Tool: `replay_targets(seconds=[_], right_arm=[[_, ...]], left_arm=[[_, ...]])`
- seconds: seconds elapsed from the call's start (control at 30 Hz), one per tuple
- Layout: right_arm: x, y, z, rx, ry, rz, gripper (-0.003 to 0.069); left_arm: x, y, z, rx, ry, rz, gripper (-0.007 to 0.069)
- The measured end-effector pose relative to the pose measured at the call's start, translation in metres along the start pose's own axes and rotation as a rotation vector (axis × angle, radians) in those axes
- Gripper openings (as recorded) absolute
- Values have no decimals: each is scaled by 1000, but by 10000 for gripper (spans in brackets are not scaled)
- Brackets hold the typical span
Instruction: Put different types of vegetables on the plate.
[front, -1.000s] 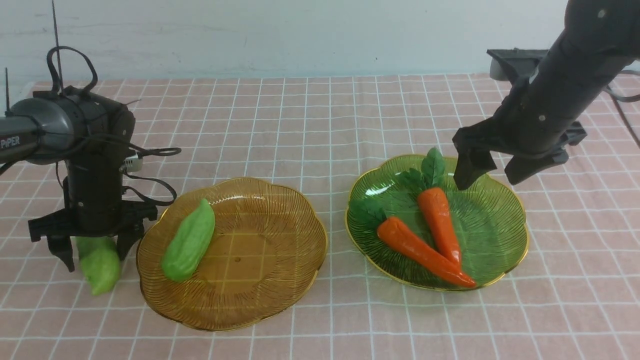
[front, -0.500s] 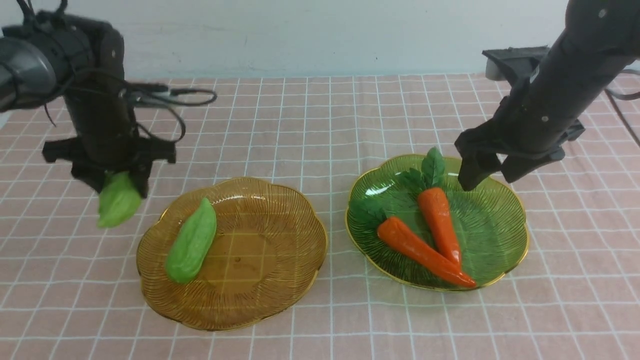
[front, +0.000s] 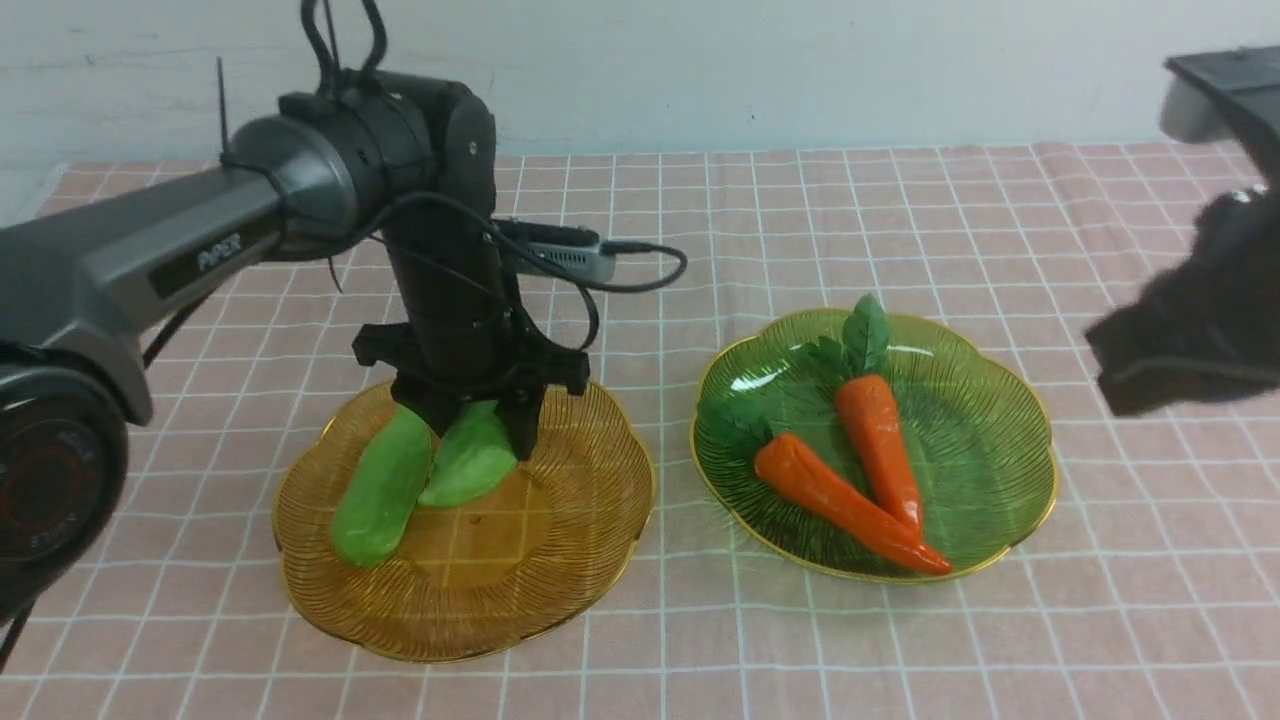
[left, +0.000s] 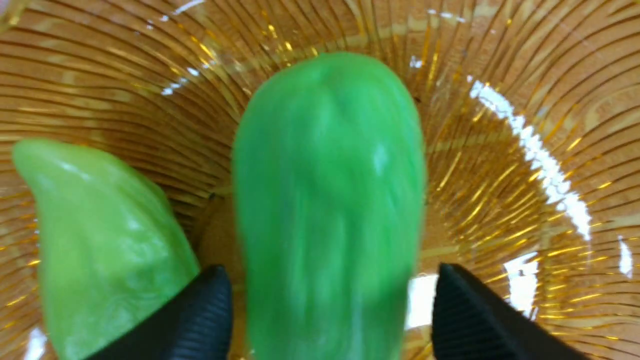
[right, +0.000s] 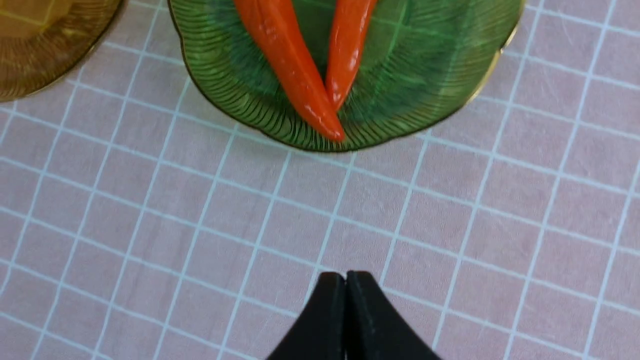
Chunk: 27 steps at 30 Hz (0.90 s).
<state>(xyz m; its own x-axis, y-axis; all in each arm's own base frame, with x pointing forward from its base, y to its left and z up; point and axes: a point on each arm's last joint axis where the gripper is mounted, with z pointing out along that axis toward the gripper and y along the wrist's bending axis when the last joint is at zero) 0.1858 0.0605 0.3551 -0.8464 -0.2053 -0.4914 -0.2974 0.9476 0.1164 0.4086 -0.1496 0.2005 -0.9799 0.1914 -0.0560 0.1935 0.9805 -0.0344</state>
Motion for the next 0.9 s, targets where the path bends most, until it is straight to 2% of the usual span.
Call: replay_targets(seconds=[0.1, 0.23, 0.3, 0.33, 0.43, 0.53, 0.6, 0.7, 0.9], right_arm=[[44, 0, -17, 7, -211, 14, -15], [92, -4, -21, 14, -639, 13, -15], [116, -7, -22, 25, -970, 4, -15], [123, -9, -22, 33, -1066, -4, -15], [139, -11, -23, 57, -1274, -30, -15], [143, -11, -24, 63, -1315, -40, -15], [143, -11, -24, 64, -1311, -41, -15], [143, -11, -23, 64, -1306, -42, -15], [144, -11, -22, 65, -1298, -44, -15]], left_arm=[[-1, 1, -1, -8, -6, 6, 526], [-4, 0, -7, -5, -30, 7, 541], [-7, -1, -12, -2, -47, 7, 511], [-9, -1, -15, -1, -62, 8, 474], [-14, -2, -24, 3, -98, 25, 282], [-17, -2, -31, 4, -122, 53, 97], [-18, -3, -34, 5, -134, 63, 40], [-20, -3, -38, 6, -149, 66, 9], [-24, -4, -57, 12, -207, 71, -3]])
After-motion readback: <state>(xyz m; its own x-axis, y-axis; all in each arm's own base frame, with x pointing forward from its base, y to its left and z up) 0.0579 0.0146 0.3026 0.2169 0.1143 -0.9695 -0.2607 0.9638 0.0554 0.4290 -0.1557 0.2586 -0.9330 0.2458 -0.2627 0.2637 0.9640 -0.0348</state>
